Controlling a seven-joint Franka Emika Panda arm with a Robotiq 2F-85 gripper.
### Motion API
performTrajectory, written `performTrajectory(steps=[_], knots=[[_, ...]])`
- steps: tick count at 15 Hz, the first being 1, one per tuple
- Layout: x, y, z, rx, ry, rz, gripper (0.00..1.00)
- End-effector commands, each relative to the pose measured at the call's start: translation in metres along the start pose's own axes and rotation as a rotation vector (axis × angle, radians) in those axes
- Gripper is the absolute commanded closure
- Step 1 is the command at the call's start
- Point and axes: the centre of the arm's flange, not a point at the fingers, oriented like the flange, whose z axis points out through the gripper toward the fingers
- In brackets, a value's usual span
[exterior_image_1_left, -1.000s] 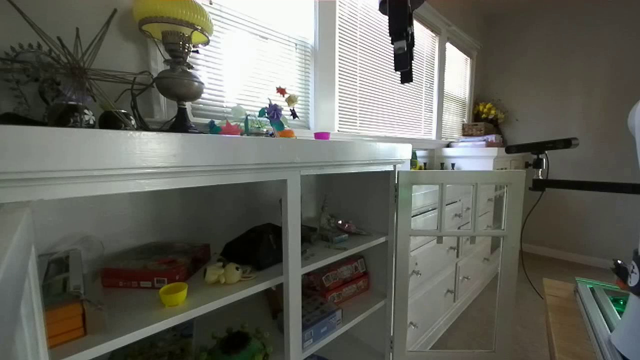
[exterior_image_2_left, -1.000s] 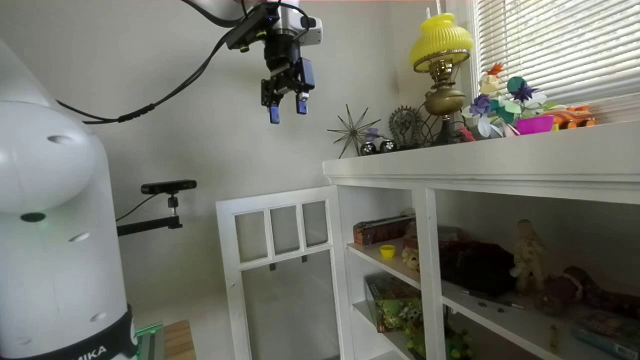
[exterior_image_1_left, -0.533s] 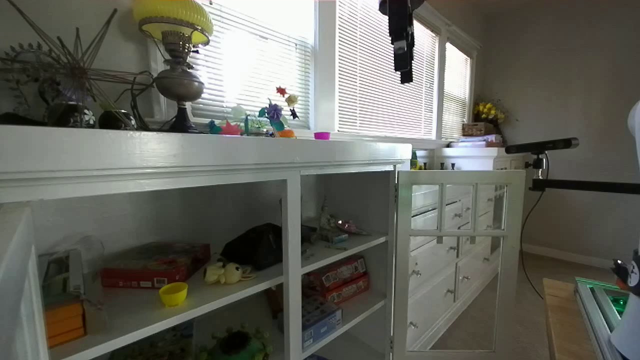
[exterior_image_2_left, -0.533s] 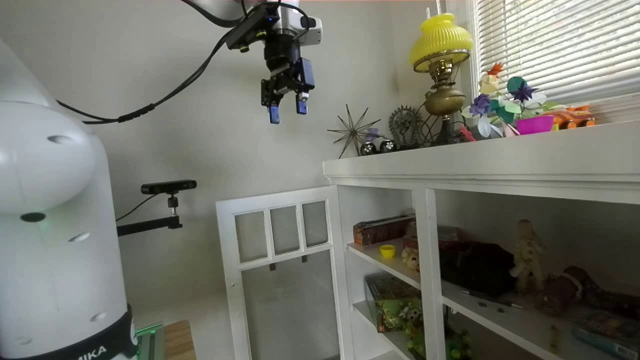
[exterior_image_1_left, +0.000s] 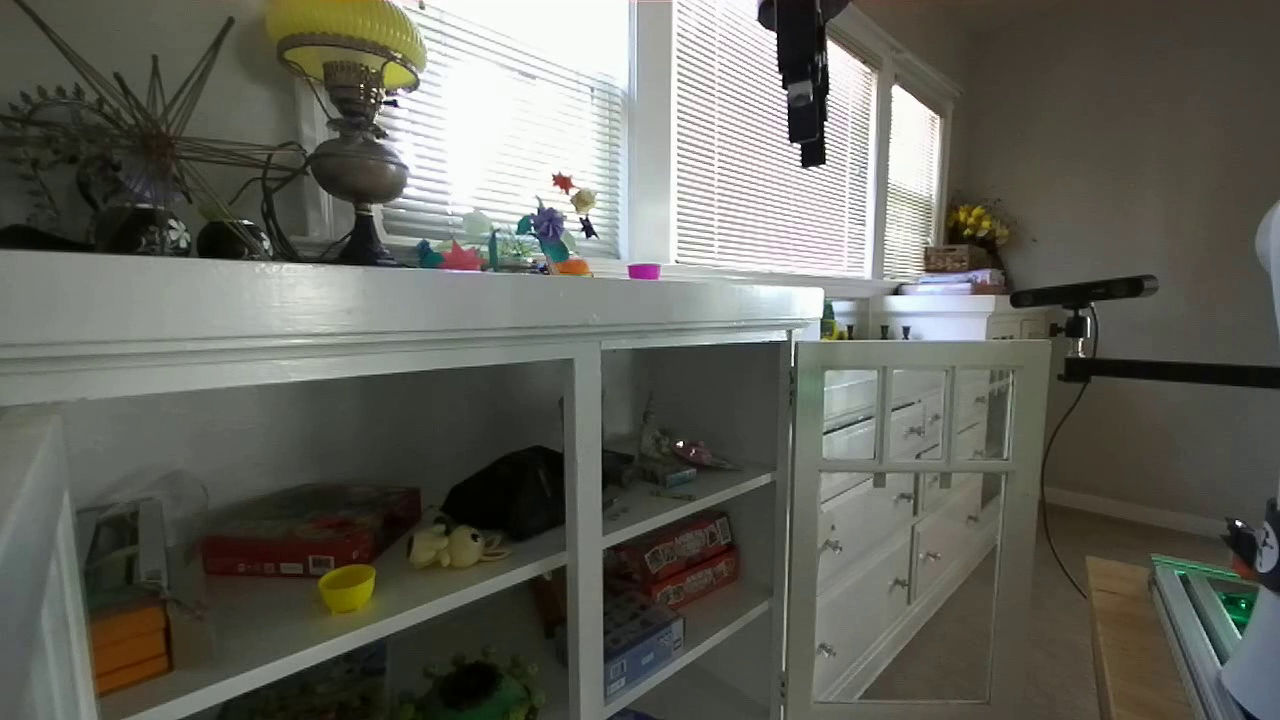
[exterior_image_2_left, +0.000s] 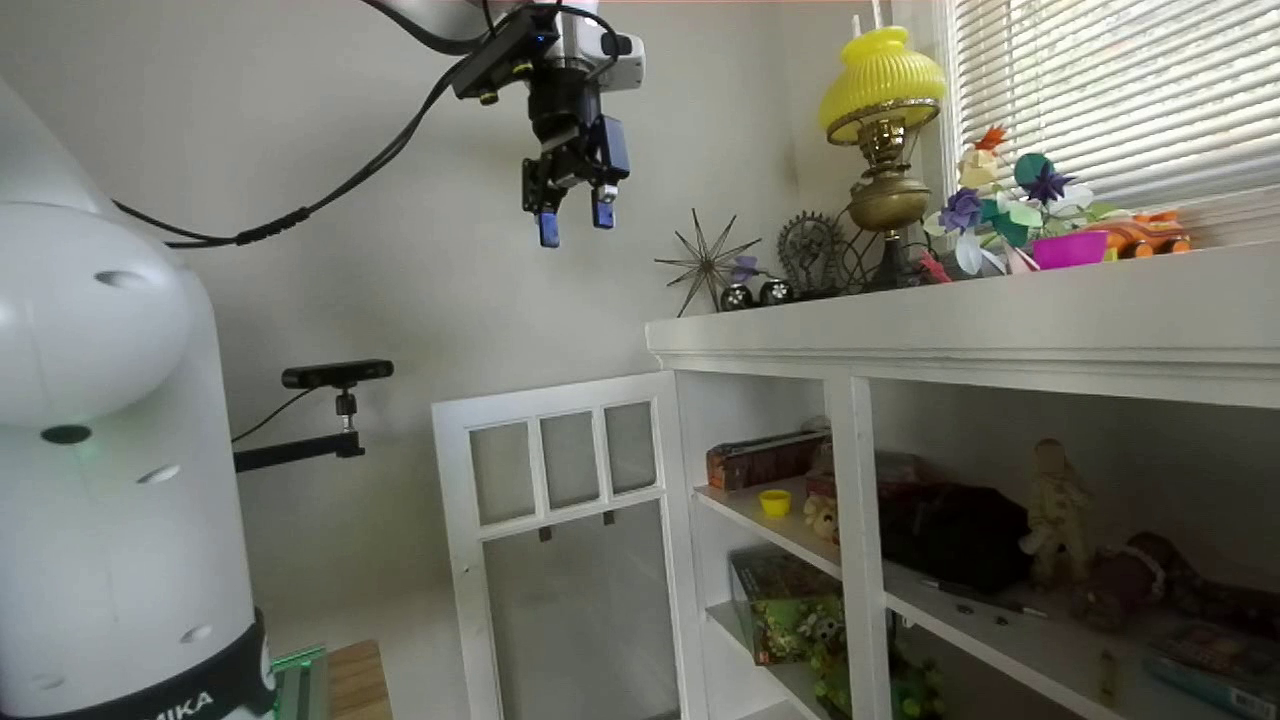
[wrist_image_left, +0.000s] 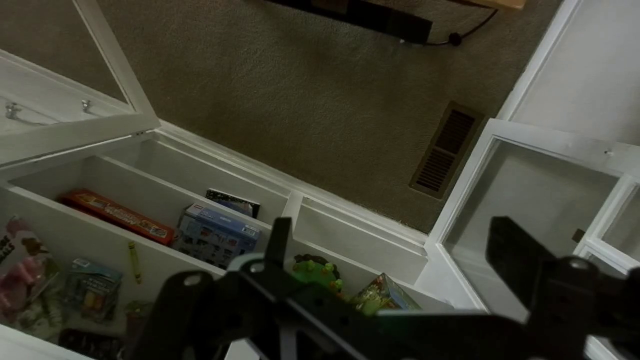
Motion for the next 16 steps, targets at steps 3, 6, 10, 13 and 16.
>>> performTrajectory(steps=[3, 6, 10, 13, 16], knots=[[0.0, 0.0, 0.0, 0.0, 0.0, 0.0, 0.0], [0.0, 0.0, 0.0, 0.0, 0.0, 0.0, 0.0], [0.012, 0.002, 0.011, 0.0, 0.058, 0.024, 0.0], [0.03, 0.001, 0.062, -0.008, 0.12, 0.051, 0.0], [0.042, 0.004, 0.111, -0.007, 0.121, 0.101, 0.0]])
